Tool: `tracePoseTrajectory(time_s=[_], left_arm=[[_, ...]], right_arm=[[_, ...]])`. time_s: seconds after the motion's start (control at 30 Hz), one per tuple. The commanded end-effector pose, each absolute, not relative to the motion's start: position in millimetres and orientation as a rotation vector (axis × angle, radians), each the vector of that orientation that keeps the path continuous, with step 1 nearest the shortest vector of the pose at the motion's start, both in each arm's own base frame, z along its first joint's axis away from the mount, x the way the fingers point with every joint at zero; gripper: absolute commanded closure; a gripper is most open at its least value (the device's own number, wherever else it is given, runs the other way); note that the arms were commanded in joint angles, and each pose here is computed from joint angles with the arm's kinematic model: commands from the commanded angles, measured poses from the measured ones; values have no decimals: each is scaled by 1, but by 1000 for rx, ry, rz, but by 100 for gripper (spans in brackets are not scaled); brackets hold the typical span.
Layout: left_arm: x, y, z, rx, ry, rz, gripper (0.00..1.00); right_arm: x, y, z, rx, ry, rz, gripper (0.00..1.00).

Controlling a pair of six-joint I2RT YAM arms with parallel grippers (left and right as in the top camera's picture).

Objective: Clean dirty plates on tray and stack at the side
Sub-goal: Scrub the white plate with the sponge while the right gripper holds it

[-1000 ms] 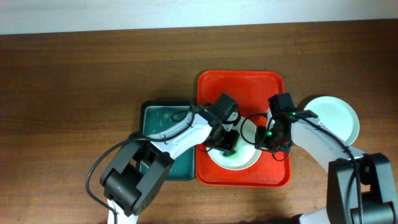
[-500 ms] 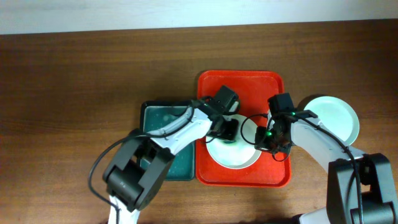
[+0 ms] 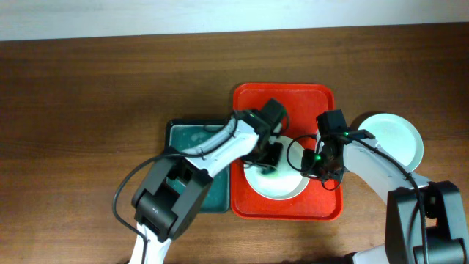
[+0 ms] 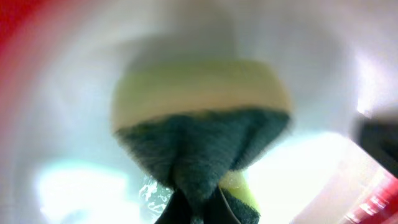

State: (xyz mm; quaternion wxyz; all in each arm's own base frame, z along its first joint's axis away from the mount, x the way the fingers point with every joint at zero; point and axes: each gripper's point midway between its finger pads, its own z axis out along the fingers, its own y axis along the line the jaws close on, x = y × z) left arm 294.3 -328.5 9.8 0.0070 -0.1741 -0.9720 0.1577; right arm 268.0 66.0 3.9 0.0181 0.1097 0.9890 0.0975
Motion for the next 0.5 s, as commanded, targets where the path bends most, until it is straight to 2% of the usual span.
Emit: tracePoseTrajectory(time_s=[0.0,0.1,0.27,0.4,0.47], left_arm=[[363,-244,6,-425,-3306,-191,100],[363,-245,6,-446,-3309,-205,100],[332,-325,5,-536,-3164,424,100],[310,-371,9,-638,-3057,691,100],[302,-381,10,-684,-3043,714,100]], right_arm=[[263,55,-3,334,3089,201,96],[264,55,-3,334,3089,202,96],[263,55,-3,334,3089,201,96],[263,55,-3,332,3089,201,96],[263,55,-3,329,3090,201,96]])
